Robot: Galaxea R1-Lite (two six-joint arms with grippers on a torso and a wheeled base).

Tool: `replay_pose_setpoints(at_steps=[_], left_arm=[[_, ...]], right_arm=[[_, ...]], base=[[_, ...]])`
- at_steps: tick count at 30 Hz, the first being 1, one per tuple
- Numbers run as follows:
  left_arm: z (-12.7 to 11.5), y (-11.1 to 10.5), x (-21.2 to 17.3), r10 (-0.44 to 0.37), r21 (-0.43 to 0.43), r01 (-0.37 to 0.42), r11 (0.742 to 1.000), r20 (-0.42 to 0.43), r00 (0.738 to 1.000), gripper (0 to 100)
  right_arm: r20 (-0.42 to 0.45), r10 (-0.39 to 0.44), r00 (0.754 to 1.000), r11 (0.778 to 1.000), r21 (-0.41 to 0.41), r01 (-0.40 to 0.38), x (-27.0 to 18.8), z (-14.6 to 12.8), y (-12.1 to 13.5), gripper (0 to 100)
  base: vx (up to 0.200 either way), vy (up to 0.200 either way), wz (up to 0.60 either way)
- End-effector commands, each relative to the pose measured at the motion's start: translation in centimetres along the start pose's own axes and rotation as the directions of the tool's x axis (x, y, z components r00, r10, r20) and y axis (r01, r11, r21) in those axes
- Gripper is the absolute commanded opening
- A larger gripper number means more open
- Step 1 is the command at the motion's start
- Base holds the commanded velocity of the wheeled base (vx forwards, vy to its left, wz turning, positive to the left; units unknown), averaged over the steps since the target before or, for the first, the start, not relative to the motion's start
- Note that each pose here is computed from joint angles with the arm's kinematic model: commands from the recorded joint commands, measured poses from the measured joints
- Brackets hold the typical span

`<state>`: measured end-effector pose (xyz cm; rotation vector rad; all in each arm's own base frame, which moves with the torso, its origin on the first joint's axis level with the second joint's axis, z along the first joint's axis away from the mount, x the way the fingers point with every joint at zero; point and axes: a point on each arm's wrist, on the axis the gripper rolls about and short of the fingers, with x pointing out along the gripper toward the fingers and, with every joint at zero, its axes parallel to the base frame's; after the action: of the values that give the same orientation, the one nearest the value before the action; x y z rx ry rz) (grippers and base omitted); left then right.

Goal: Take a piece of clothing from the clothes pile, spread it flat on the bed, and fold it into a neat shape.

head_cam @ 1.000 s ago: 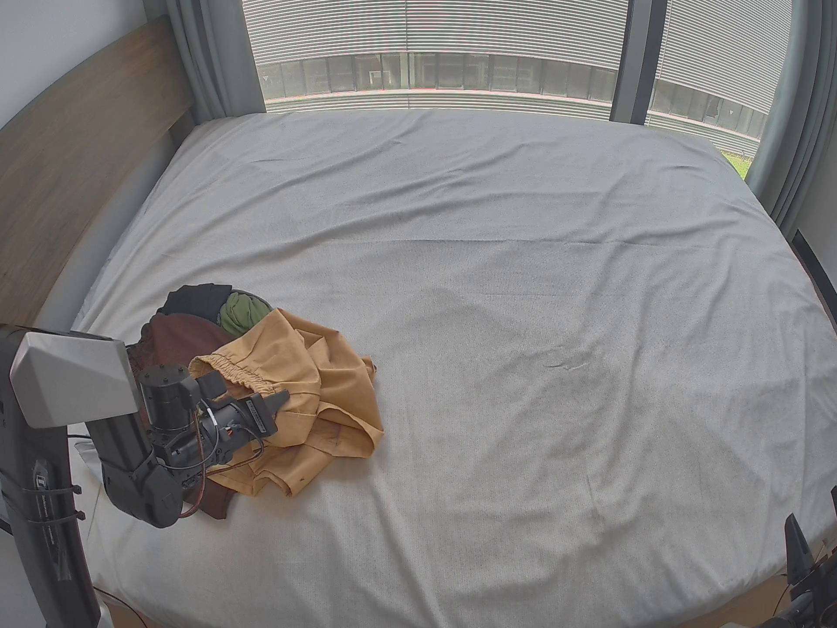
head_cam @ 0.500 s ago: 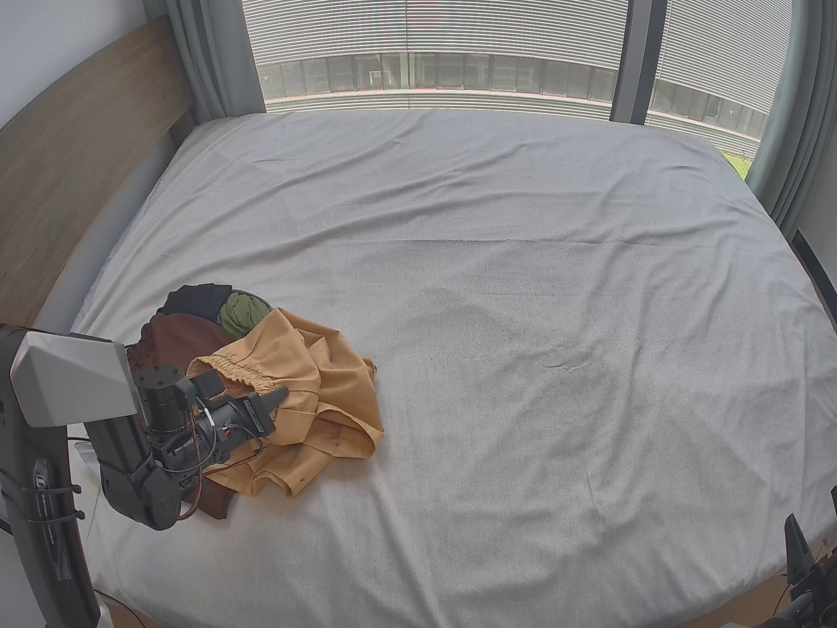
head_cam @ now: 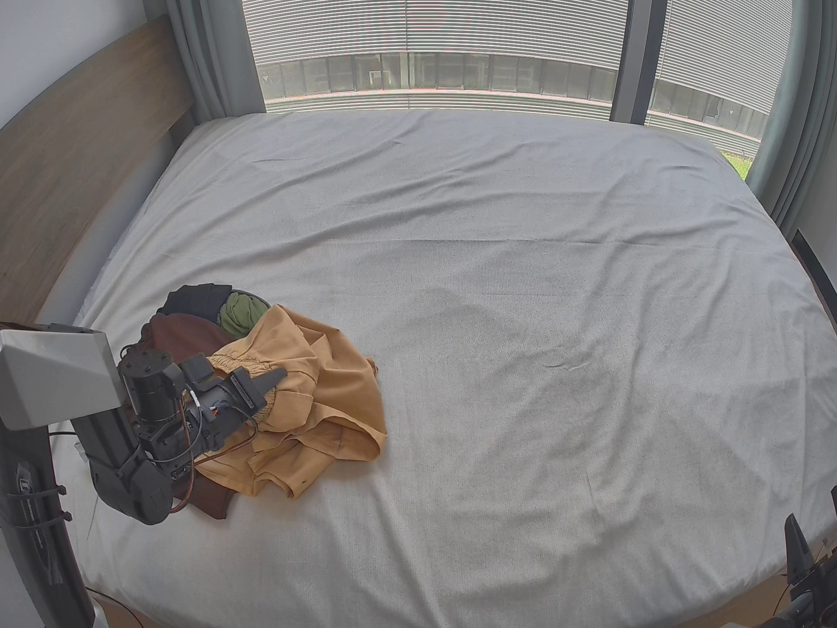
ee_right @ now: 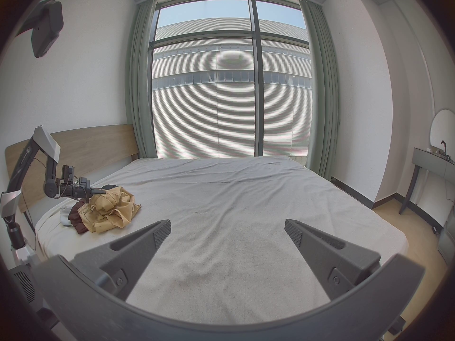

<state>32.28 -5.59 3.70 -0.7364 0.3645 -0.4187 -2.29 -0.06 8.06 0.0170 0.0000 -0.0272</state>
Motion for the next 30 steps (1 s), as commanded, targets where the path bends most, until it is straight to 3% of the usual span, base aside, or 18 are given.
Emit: replay_pose_setpoints(at_steps=[1, 10, 14, 17, 19, 30], left_arm=[[1.4, -1.8, -0.8, -0.046, -0.035, 0.048, 0.998, 0.041, 0.998, 0], [2.3, -2.8, -1.2, -0.076, -0.155, 0.086, 0.984, 0.072, 0.994, 0], [3.0, -3.6, -1.4, -0.101, -0.232, 0.121, 0.965, 0.097, 0.99, 0], [3.9, -4.2, -1.6, -0.127, -0.33, 0.164, 0.93, 0.129, 0.983, 0], [4.0, -4.4, -1.7, -0.13, -0.334, 0.169, 0.927, 0.134, 0.982, 0], [8.5, -7.9, -4.4, -0.297, -0.579, 0.363, 0.73, 0.209, 0.932, 0]], right_arm=[[-0.006, 0.0, 1.0, 1.0, 0.0, 0.0, 0.0, -0.5, 0.0, 100], [-0.006, 0.0, 1.0, 1.0, 0.0, 0.0, 0.0, -0.5, 0.0, 100], [-0.006, 0.0, 1.0, 1.0, 0.0, 0.0, 0.0, -0.5, 0.0, 100], [-0.006, 0.0, 1.0, 1.0, -0.002, 0.0, 0.0, -0.5, 0.0, 100], [-0.006, 0.0, 1.0, 1.0, -0.002, 0.0, 0.0, -0.5, 0.0, 100], [-0.006, 0.0, 1.0, 1.0, -0.002, 0.0, 0.0, -0.5, 0.0, 100]], base=[[0.0, 0.0, 0.0], [0.0, 0.0, 0.0], [0.0, 0.0, 0.0], [0.0, 0.0, 0.0], [0.0, 0.0, 0.0], [0.0, 0.0, 0.0]])
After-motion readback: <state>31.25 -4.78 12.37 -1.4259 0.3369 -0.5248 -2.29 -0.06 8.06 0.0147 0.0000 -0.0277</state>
